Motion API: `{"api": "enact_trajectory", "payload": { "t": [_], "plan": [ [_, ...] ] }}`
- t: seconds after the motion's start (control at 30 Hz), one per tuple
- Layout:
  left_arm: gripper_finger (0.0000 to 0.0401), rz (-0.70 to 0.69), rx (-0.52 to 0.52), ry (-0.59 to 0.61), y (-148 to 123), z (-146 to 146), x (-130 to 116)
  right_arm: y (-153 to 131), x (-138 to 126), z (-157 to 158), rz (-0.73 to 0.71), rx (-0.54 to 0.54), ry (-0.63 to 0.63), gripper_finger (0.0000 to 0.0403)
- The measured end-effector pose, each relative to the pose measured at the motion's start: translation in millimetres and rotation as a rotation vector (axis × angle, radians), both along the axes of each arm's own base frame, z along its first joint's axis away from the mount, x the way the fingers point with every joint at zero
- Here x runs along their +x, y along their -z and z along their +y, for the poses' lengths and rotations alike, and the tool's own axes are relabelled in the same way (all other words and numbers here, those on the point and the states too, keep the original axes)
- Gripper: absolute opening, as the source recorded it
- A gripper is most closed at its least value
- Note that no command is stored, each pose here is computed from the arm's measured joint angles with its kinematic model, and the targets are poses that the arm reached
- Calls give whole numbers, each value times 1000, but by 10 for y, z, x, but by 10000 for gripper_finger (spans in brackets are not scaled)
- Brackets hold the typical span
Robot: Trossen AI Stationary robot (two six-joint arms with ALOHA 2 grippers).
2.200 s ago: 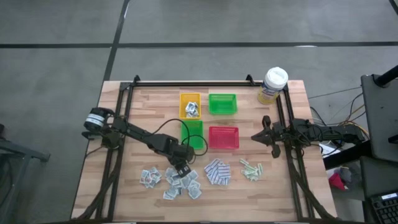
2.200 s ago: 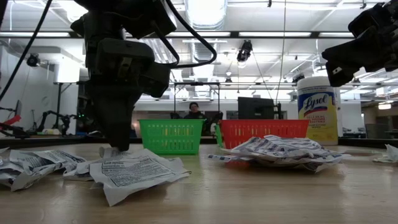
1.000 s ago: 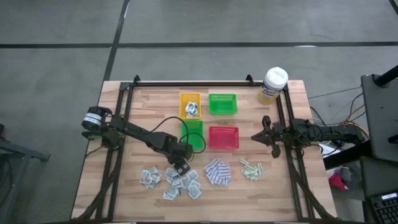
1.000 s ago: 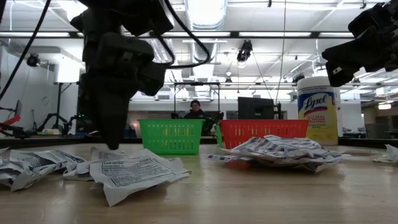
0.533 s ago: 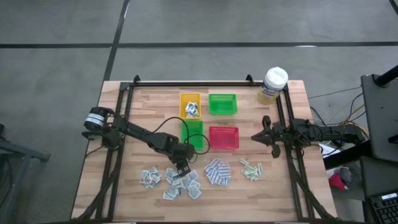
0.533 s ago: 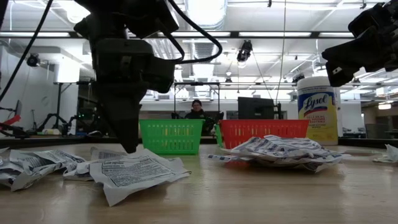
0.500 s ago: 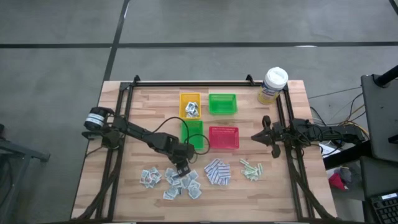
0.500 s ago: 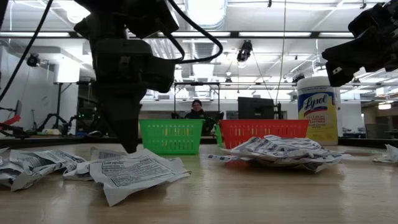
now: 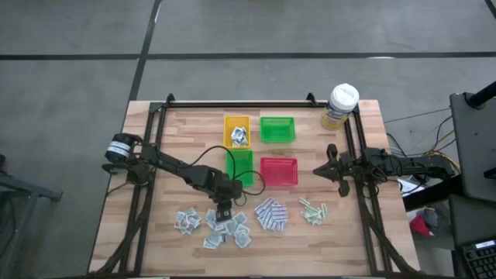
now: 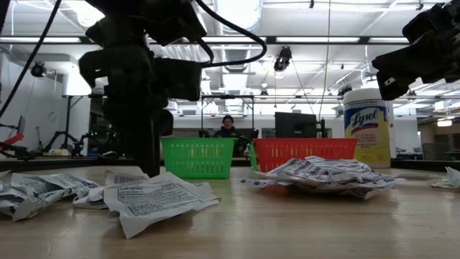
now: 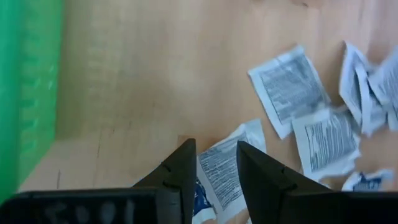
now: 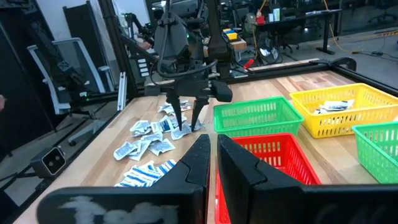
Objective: Pick & Place First Aid Supplies
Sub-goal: Put the blue alcohol pad into the yellow bin
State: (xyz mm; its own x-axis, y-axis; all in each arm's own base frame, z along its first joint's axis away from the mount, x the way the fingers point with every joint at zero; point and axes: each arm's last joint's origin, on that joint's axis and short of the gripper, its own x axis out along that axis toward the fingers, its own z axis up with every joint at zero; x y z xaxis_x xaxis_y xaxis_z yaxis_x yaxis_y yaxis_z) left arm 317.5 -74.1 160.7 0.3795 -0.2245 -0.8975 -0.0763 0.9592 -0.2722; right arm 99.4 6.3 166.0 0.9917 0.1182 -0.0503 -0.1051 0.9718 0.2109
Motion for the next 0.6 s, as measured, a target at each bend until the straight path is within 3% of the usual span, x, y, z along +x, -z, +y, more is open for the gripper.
{"api": "enact_trajectory", "payload": {
  "t": [0.27, 0.6],
  "plan": [
    [108, -49, 91, 281, 25, -44, -35, -1, 0, 0, 0, 0, 0, 28],
    [108, -56, 116, 290, 97, -36, -72, 1, 0, 0, 0, 0, 0, 28]
  ]
}}
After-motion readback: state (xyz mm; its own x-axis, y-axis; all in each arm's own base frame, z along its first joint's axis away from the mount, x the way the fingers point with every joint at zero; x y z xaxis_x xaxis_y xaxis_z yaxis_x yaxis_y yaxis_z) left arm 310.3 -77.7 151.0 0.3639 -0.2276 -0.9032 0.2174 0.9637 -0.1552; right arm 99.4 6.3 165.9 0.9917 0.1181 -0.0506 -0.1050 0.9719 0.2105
